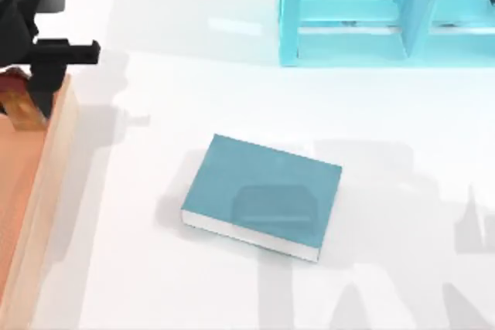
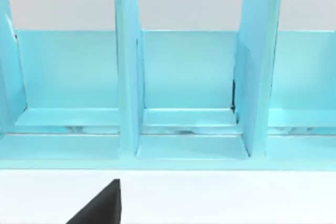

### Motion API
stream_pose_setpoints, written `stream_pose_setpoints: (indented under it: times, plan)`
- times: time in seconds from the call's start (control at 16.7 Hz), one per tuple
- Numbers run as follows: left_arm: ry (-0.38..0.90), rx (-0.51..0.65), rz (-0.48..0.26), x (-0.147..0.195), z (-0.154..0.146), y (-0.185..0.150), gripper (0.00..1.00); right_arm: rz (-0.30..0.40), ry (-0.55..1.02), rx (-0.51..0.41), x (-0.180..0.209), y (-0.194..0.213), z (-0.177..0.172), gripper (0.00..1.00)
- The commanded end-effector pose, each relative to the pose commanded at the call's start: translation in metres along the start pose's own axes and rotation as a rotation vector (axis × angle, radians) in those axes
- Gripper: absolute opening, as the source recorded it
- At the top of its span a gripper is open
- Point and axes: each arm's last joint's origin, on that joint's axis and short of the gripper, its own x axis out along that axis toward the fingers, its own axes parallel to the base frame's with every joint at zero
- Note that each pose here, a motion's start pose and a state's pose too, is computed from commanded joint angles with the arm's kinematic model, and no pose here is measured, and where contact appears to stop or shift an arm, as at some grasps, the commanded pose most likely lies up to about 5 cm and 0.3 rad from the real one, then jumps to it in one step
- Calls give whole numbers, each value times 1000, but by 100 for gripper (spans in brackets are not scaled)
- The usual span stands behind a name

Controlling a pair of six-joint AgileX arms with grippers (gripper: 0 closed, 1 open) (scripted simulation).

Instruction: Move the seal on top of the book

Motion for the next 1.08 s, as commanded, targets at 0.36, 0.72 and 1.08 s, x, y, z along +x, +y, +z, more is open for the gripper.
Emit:
stream_pose_setpoints:
  times: [0.36,0.72,1.08]
  plan:
    - [11,-2,3,-2,-1,-4,0,0,0,0,0,0,0,100]
    - [45,12,7,24,15,-65,0,0,0,0,0,0,0,100]
    - [4,2,3,64,8,-196,0,0,0,0,0,0,0,100]
